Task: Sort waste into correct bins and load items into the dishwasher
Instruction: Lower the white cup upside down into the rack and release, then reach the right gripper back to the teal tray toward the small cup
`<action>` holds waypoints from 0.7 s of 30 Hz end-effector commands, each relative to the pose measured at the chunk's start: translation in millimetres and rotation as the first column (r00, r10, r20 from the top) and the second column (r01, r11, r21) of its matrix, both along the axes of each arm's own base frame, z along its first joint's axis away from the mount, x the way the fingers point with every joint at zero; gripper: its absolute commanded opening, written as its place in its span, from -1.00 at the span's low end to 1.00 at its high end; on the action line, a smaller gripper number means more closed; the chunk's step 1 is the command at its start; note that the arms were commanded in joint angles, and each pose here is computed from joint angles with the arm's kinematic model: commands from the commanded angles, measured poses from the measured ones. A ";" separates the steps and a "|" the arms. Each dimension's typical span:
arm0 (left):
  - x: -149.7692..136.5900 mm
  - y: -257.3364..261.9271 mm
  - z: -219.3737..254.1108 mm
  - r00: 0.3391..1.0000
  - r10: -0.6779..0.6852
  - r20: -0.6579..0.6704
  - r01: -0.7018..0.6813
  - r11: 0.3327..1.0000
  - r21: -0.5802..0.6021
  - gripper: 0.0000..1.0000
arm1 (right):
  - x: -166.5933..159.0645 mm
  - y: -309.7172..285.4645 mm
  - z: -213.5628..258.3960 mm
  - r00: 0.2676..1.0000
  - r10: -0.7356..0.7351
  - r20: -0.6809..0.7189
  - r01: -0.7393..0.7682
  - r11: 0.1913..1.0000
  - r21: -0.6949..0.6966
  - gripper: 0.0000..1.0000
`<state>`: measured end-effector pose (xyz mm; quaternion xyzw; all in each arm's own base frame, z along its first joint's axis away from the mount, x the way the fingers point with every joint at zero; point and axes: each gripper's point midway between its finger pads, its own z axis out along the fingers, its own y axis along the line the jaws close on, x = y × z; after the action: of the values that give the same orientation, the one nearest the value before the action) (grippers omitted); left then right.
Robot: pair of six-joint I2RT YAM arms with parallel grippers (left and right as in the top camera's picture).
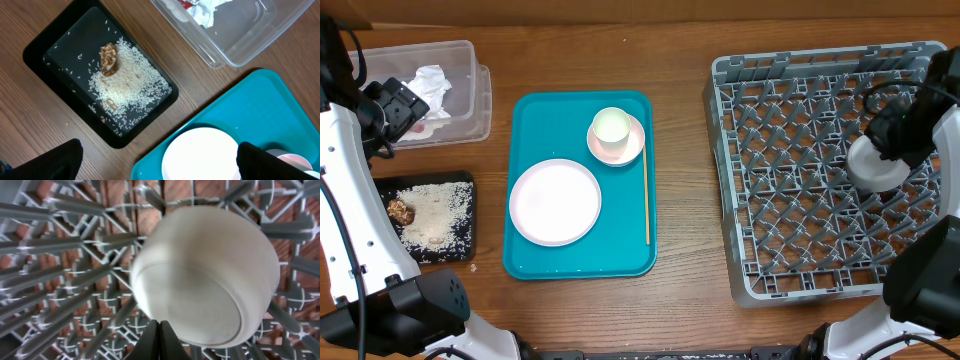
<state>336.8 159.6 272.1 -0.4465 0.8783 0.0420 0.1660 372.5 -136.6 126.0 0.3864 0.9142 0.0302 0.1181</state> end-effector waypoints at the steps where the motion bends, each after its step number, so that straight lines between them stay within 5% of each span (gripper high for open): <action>1: 1.0 -0.8 -4.4 1.000 0.017 -0.009 -0.017 1.000 -0.012 1.00 | -4.7 -8.6 -18.4 0.999 -0.031 -0.039 0.030 1.000 -0.002 -0.92; 15: 1.0 -0.8 -4.4 1.000 0.017 -0.009 -0.017 1.000 -0.012 1.00 | -18.9 -52.9 1.7 0.976 -0.198 -0.086 0.174 0.957 -0.232 -0.92; 21: 1.0 -0.7 -4.4 1.000 0.017 -0.009 -0.017 1.000 -0.012 1.00 | 13.1 -11.6 49.8 0.997 -0.052 0.051 0.056 0.996 -0.076 -0.92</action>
<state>336.7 159.6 272.1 -0.4465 0.8783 0.0422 0.1658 355.8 -173.6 138.3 0.4415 0.8888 -0.0683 0.1019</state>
